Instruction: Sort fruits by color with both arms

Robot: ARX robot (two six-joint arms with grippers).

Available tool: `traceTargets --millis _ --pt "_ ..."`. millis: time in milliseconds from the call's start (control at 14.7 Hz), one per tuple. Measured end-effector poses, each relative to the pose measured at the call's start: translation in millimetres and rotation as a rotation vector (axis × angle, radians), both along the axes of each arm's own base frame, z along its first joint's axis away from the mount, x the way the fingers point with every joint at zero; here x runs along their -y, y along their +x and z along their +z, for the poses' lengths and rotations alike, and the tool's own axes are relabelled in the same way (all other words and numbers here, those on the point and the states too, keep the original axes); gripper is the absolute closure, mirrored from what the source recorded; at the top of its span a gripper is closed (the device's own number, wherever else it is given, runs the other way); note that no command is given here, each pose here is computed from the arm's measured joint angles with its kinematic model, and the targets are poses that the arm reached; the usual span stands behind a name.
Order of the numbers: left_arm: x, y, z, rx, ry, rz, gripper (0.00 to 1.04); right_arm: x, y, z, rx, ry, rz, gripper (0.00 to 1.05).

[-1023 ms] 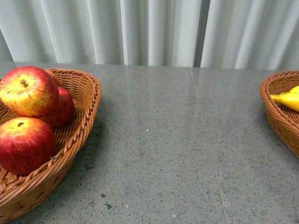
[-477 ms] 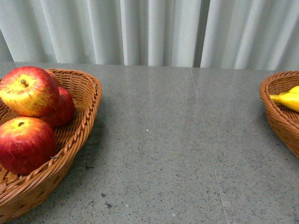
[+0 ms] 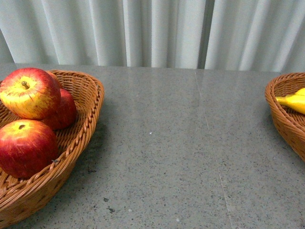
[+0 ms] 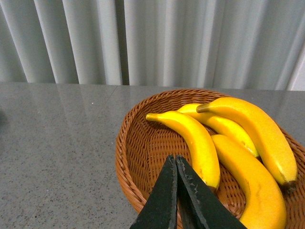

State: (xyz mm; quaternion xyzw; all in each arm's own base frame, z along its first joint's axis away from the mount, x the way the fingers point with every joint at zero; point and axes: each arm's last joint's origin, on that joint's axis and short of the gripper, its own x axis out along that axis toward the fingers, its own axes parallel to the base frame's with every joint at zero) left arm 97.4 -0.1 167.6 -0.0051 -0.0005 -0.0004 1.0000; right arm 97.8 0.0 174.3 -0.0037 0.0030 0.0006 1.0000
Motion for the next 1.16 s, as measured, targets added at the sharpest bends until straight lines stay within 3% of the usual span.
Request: traceTargets --millis 614,955,1023,1091,1159 --pt "0.0 0.0 0.0 0.000 0.000 0.000 0.07 0.0 -0.7 -7.2 0.010 0.000 -0.002 1.02" --pt "0.0 0.0 0.0 0.000 0.000 0.000 0.07 0.0 -0.7 -7.2 0.010 0.000 -0.002 0.42" --pt "0.0 0.0 0.0 0.000 0.000 0.000 0.07 0.0 -0.7 -7.1 0.010 0.000 -0.002 0.18" --pt "0.0 0.0 0.0 0.000 0.000 0.000 0.07 0.0 -0.7 -7.2 0.010 0.000 -0.002 0.06" --pt "0.0 0.0 0.0 0.000 0.000 0.000 0.07 0.0 -0.7 -7.1 0.010 0.000 -0.002 0.06"
